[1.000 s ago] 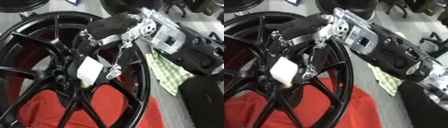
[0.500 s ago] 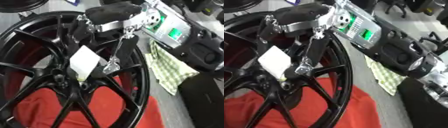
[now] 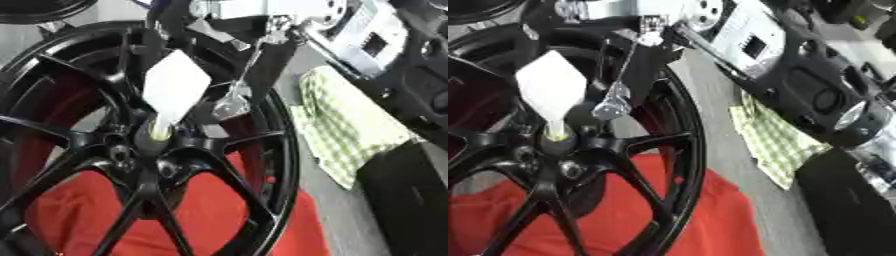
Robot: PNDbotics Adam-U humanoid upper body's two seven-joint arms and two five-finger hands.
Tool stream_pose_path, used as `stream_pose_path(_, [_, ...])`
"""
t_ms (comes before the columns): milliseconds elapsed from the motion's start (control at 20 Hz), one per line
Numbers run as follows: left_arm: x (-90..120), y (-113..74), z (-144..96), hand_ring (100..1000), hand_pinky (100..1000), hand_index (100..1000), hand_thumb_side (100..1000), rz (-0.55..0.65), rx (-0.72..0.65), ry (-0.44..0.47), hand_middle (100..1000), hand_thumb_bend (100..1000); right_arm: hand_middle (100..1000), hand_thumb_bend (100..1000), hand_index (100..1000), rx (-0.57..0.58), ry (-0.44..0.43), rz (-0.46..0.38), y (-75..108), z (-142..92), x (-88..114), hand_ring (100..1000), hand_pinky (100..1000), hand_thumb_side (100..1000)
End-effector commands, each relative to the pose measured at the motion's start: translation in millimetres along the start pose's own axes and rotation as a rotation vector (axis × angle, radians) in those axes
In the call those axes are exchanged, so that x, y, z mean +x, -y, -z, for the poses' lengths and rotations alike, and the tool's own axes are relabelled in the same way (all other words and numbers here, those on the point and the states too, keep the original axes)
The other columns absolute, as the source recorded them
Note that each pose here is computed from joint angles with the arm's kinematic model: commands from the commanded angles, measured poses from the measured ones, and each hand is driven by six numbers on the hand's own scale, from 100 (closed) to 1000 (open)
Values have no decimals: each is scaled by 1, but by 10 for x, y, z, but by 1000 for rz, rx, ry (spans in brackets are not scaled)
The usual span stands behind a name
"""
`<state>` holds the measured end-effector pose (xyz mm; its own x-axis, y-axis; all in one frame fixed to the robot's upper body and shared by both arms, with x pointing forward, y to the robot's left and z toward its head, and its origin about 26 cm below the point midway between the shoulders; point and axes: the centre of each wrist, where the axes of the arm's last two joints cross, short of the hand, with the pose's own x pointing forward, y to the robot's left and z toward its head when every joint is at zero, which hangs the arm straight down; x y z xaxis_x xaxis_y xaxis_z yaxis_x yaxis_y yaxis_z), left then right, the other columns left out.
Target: Pull the pin out of the wheel hub.
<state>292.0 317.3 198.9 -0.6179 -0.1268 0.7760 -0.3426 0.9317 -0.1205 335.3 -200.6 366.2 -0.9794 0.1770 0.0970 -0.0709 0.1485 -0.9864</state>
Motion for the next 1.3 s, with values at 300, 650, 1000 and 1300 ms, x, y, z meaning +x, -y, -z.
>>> stream_pose_path(300, [56,-66,7,603,781,677,845,20,23,22,538,111,289,157,383,-235,-148,27,372,-613,24,668,817,100])
stream_pose_path(650, [44,-126,-8,604,782,677,843,35,60,25,538,109,293,173,388,-438,-355,48,545,-1428,-48,666,812,100])
stream_pose_path(1000, [29,-193,-28,605,783,677,842,49,111,28,538,109,302,187,399,-684,-525,87,448,-2132,-188,660,805,100])
stream_pose_path(1300, [29,-203,-27,605,785,677,842,49,130,33,538,108,317,163,420,-877,-741,111,16,-2657,-327,662,799,100])
